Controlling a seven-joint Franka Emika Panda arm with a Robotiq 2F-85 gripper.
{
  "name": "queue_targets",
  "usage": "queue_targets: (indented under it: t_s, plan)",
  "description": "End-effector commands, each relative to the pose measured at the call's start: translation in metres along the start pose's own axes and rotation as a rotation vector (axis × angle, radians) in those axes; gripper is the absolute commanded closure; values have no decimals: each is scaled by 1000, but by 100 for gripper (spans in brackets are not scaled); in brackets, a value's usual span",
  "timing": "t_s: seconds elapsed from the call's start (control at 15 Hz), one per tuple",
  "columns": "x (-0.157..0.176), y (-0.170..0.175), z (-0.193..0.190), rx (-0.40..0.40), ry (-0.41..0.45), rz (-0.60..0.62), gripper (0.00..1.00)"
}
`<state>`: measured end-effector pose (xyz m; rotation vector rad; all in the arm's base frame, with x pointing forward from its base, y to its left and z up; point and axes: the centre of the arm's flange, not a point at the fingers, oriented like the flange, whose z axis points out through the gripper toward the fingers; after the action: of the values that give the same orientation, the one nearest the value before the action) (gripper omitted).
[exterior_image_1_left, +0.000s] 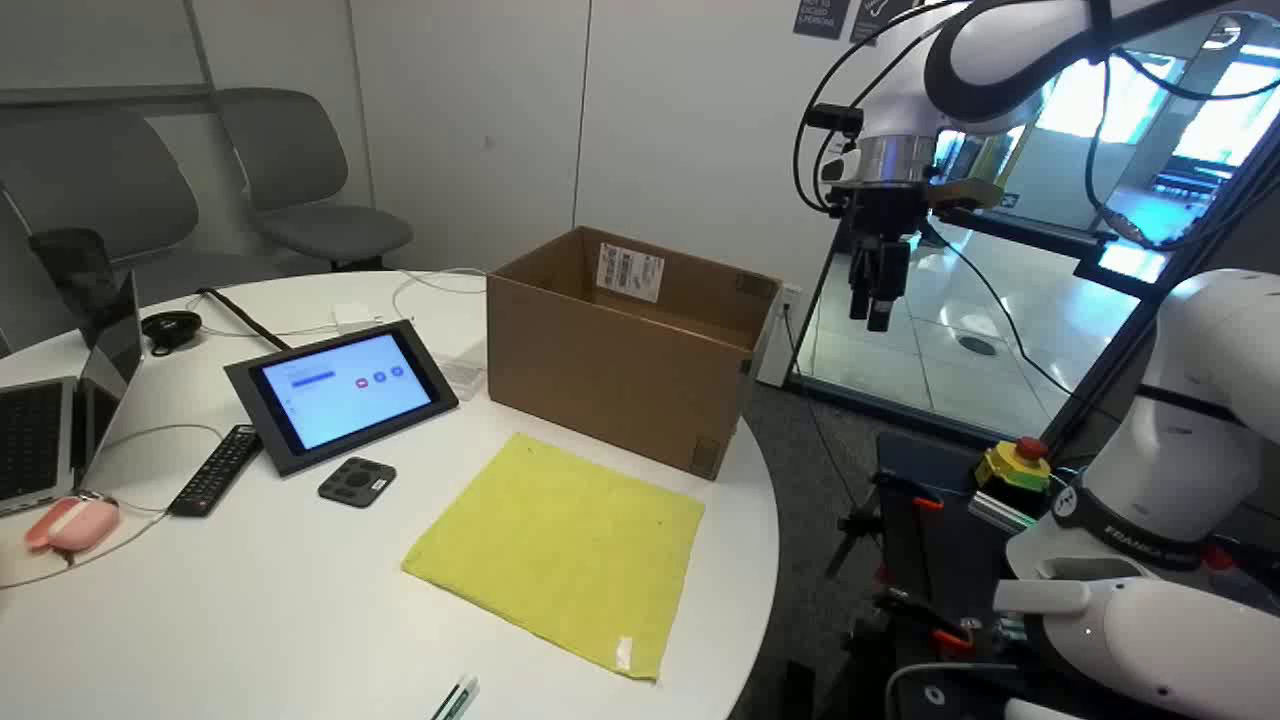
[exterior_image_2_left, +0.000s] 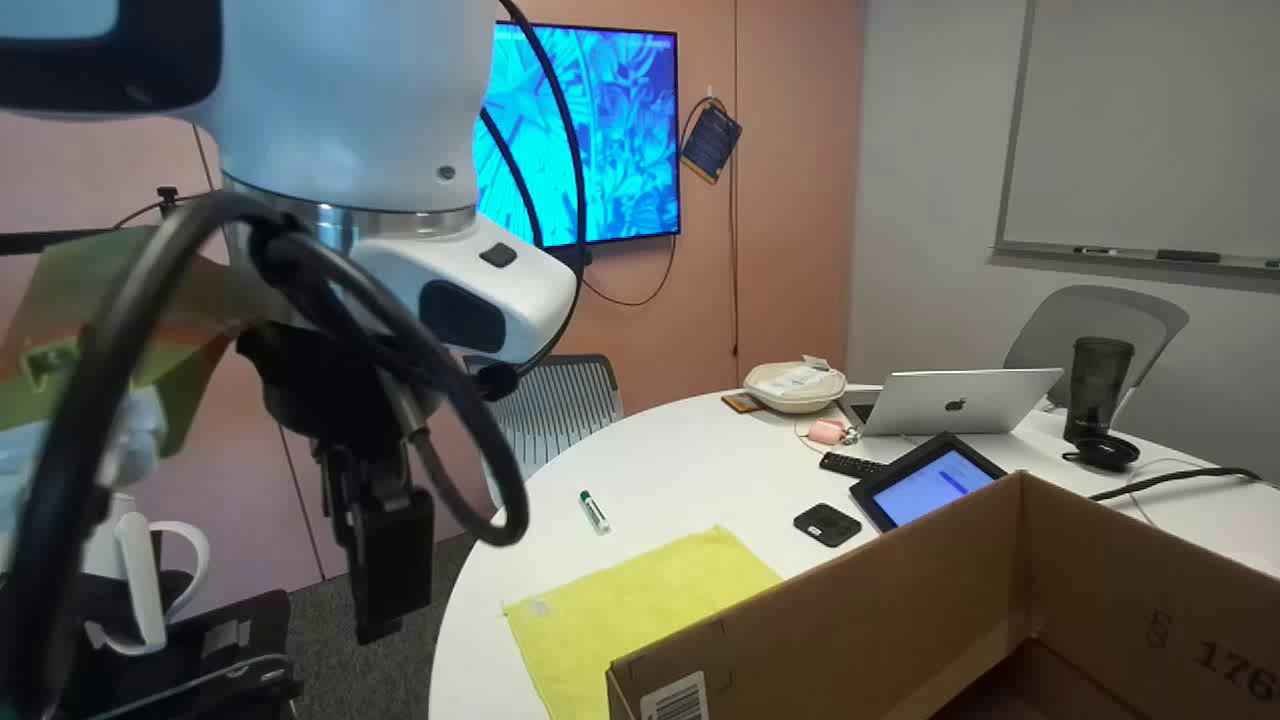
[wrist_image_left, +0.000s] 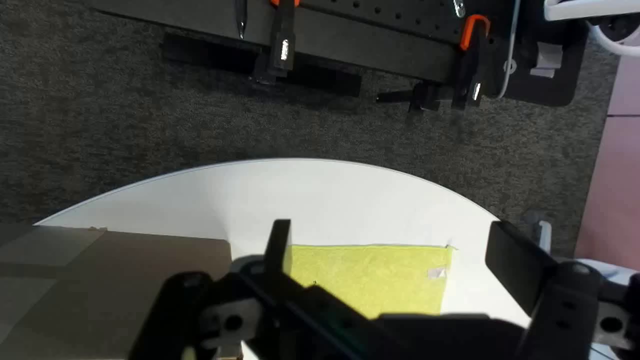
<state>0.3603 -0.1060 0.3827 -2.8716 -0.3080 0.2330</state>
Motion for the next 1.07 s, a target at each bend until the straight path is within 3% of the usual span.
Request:
queue_targets:
  t_s: [0.0,0.2,0.53,1.0]
  plan:
    - [0,0,-1,0,1,0,0]
    - [3,-1,0,-6,-1,-3,0]
    - [51,-34,0,-74,-18,-87,0]
    - [177,-135,16,-151,-40,-315,0]
